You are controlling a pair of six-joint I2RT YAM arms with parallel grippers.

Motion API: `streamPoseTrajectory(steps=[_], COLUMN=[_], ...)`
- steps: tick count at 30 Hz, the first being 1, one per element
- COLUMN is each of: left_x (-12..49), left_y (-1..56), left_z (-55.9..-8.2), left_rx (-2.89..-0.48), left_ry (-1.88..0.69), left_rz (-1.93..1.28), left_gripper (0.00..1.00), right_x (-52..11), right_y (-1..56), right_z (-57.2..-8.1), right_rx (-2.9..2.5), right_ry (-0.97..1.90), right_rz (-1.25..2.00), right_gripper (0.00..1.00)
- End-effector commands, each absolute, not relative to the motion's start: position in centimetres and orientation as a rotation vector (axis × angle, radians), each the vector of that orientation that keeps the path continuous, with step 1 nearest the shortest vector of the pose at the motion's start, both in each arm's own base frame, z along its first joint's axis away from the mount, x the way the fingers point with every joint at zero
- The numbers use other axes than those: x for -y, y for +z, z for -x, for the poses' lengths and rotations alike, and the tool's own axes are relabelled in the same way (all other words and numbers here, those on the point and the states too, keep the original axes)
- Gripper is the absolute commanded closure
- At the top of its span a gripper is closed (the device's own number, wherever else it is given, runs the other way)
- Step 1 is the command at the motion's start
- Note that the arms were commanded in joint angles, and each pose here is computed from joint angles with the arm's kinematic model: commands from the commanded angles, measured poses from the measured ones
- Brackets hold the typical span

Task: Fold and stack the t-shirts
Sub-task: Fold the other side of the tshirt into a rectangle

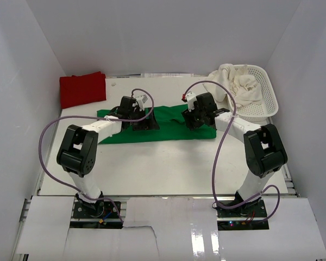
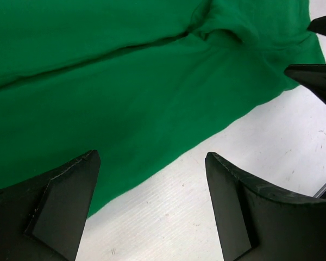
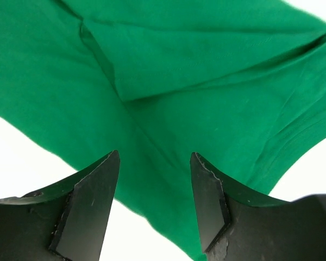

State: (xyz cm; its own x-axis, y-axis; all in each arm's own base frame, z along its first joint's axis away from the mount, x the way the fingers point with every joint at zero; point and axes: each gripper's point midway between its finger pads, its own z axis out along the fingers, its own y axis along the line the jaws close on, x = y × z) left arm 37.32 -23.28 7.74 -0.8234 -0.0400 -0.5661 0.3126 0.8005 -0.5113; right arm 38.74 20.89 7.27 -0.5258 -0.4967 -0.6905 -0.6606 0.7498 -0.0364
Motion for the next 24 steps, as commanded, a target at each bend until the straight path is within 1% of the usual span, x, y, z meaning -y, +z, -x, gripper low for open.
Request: streamPoseTrajectory(steps=[1, 6, 9, 19, 24], left_x=[25.3, 27.7, 28.0, 26.4, 24.9], left_y=[10.1, 10.0, 9.5, 7.1, 5.6], left_z=[-38.9, -39.6, -39.9, -39.0, -39.0], left_rx=[-2.351, -2.377, -2.397, -2.49, -2.535], left_ry=[-0.876, -0.897, -0.874, -0.78, -0.806], left_rz=[-0.228, -0.259, -0.237, -0.122, -0.002], left_gripper=[0.11, 0.11, 0.12, 0.12, 0.12], right_x=[-22.1, -23.6, -24.5, -25.9, -26.0], right_y=[10.6, 10.9, 10.1, 8.1, 7.4], right_z=[-41.7, -42.3, -41.9, -41.6, -42.0], right_rx=[-2.072, -2.048, -2.066, -2.095, -2.101], right_ry=[0.242, 0.234, 0.245, 0.267, 0.261], right_rz=[0.891, 0.914, 0.95, 1.001, 1.002], right_gripper=[0.39, 0.41, 0.42, 0.47, 0.49])
